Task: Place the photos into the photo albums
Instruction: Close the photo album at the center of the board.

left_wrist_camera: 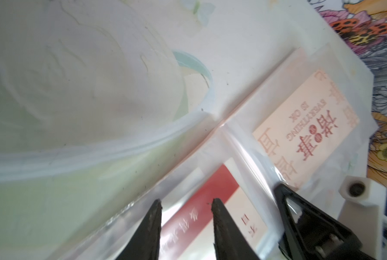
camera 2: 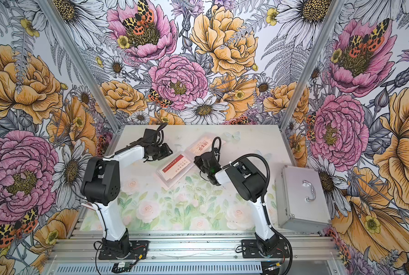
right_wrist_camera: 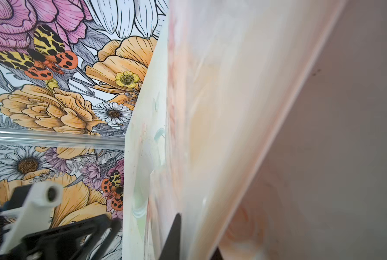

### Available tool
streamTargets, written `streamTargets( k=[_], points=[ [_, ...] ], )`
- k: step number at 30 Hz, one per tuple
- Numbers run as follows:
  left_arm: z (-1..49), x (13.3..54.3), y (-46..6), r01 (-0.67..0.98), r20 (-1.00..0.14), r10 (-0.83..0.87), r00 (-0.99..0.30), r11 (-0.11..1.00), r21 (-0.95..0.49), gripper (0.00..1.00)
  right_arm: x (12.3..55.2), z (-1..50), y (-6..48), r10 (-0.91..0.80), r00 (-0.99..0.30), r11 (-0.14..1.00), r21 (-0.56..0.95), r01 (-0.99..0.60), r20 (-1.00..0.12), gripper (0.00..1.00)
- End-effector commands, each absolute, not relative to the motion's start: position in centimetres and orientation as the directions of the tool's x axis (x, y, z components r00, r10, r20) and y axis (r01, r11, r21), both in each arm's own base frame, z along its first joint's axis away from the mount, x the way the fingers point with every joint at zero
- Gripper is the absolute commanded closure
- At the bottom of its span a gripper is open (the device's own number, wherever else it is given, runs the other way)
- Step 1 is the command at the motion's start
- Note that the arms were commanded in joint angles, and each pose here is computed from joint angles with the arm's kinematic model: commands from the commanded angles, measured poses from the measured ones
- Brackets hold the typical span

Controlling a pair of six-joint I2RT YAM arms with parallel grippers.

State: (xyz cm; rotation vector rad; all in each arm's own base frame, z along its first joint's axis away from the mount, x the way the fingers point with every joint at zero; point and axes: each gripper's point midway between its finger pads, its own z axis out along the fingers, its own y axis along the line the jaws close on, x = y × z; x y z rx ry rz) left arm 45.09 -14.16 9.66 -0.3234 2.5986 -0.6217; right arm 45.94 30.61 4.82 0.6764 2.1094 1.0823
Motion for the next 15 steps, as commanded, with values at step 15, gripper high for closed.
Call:
streamTargets(
  k=[15],
  points=[
    [2.6, 35.6, -15.3, -0.225, -0.158, -0.346, -0.925, 0.832, -0.508, 0.62, 42.0, 6.8, 28.8, 0.227, -0.641, 0.948, 0.317, -0.028, -0.733, 0.87]
  ],
)
